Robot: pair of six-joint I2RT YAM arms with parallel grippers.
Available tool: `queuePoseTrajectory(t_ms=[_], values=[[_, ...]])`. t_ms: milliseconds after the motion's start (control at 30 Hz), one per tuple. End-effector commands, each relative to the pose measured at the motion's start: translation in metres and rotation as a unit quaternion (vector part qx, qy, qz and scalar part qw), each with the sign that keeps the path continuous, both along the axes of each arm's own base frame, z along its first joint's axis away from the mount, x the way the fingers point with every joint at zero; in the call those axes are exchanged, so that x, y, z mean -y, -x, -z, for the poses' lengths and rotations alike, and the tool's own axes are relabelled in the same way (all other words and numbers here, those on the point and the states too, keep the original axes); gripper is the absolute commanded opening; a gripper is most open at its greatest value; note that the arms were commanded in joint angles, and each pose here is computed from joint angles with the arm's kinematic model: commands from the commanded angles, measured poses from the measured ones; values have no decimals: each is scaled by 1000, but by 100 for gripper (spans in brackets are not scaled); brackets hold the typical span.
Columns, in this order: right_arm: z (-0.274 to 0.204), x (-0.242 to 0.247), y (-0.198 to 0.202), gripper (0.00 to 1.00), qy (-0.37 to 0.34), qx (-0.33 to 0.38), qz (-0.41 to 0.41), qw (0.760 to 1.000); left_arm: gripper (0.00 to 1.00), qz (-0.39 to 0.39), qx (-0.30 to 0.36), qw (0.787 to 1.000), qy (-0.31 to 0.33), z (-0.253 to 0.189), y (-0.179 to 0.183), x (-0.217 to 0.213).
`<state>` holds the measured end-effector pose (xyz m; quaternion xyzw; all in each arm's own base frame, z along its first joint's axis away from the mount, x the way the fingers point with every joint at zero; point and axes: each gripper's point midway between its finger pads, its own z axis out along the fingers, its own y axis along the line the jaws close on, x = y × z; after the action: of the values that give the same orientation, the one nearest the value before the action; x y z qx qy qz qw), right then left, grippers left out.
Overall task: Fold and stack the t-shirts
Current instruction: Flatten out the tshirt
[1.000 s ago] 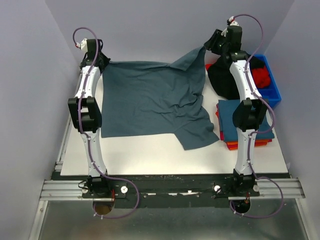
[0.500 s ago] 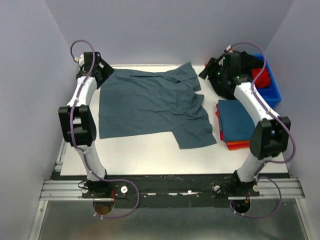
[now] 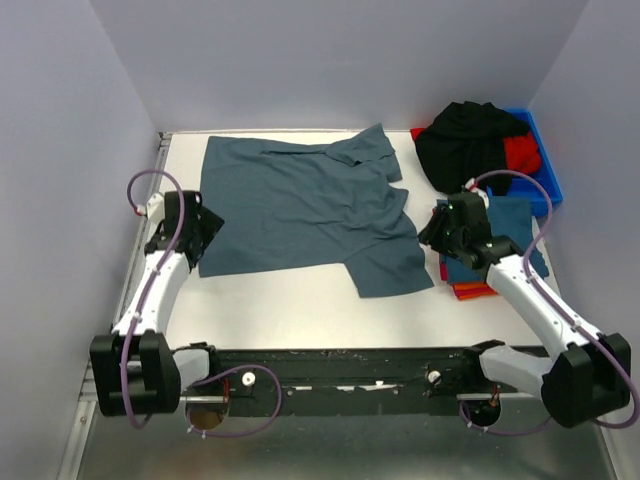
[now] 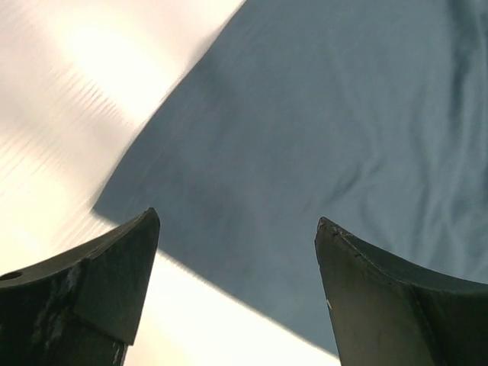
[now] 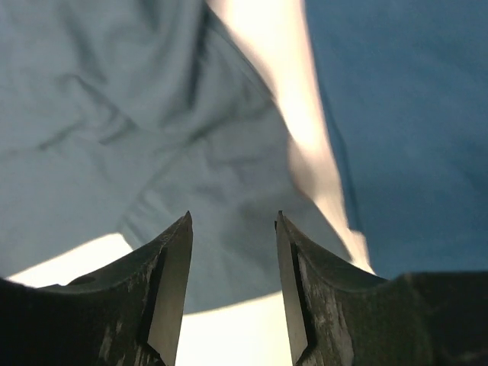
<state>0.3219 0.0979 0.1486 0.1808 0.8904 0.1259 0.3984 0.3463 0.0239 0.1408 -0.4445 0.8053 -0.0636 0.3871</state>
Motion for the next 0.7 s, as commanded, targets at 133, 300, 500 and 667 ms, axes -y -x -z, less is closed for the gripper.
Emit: queuePoseTrajectory(t_ms=[133, 300, 500, 667], values=[[64, 41, 86, 51, 38, -103, 59, 992, 88, -59, 11, 998, -12, 19, 65, -11], [89, 41, 108, 46, 9, -118, 81, 990, 87, -78, -13, 997, -16, 28, 83, -15], [111, 30, 110, 42, -17, -146, 78, 986, 87, -82, -15, 996, -13, 36, 88, -15], [122, 37, 100, 41, 11, -167, 100, 981, 87, -95, -23, 995, -25, 38, 91, -21]])
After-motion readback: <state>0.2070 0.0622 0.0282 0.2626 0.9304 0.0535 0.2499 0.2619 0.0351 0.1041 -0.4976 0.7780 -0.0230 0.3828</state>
